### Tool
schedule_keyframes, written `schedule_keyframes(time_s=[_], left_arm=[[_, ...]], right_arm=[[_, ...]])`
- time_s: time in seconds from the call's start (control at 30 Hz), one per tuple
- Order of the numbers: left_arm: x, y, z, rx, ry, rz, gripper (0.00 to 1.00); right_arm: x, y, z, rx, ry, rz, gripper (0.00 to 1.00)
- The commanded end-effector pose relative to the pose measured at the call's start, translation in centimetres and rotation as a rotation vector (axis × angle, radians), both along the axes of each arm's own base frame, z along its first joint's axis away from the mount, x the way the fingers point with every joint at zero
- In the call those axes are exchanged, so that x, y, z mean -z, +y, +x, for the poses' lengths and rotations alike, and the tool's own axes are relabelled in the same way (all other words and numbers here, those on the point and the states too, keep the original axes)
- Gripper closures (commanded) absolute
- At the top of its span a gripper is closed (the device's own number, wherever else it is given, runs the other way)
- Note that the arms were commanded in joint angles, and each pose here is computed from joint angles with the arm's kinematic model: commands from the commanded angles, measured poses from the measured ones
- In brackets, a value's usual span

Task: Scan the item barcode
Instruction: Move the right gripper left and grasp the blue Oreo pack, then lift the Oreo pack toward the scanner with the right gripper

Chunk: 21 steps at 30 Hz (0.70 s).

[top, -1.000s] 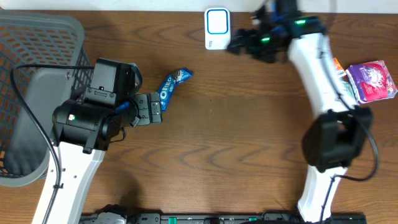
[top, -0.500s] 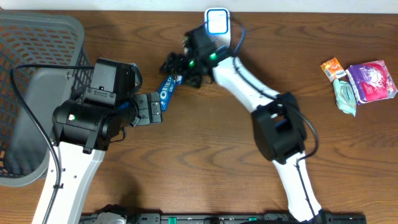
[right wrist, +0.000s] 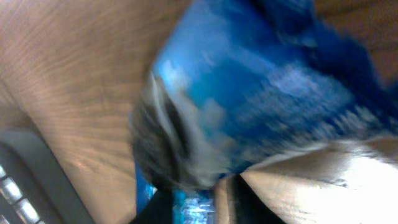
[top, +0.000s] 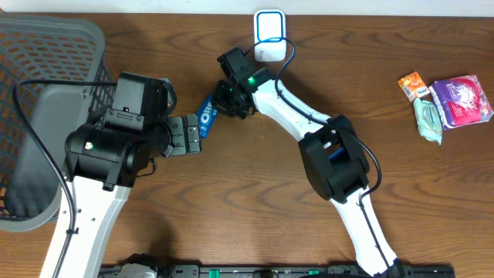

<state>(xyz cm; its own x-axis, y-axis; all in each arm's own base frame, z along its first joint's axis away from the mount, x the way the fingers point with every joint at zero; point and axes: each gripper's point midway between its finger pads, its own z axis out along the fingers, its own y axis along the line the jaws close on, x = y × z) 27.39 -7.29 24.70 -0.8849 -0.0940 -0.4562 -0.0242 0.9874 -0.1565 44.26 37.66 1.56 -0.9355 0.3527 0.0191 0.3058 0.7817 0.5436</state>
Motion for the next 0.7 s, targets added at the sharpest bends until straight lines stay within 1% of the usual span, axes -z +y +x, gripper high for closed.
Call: schedule_keyframes(time_s=[0.0,0.13,0.37,0.47,0.5,0.53,0.6,0.67], left_arm=[[0.0,0.4,0.1,-0.005,-0.001,0.014,0.02],[0.0,0.3,0.1,-0.005,-0.001,0.014,0.02],[0.0,0.4,0.1,-0.005,-0.001,0.014,0.02],[0.0,0.4,0.1,-0.005,-0.001,0.014,0.02],[0.0,0.4,0.1,-0.005,-0.001,0.014,0.02],[0.0,0.4,0.1,-0.005,-0.001,0.014,0.02],[0.0,0.4,0.1,-0.005,-0.001,0.014,0.02],[0.0,0.4,0.1,-0.005,-0.001,0.014,0.02]], right_arm=[[0.8,-1.5,0.3,-0.024,-0.013,-0.056,0.99],[0.3,-3.5,-0.3,-0.057,0.017,-0.096,0.99],[-4.3,-10.5,-1.3,-0.06,0.04,-0.246,0.99],[-6.6,-10.5,-1.2,-0.124,-0.016,-0.211,0.99],[-7.5,-10.0,-1.1,-0.129,-0.033,-0.179,0.8],[-7.7,-9.6,-0.9,-0.134,-0.042,-0.161,0.65],[-7.9,-8.5,-0.6,-0.146,-0.069,-0.134,0.41],[-7.8,-7.5,-0.3,-0.158,-0.097,-0.122,0.29]])
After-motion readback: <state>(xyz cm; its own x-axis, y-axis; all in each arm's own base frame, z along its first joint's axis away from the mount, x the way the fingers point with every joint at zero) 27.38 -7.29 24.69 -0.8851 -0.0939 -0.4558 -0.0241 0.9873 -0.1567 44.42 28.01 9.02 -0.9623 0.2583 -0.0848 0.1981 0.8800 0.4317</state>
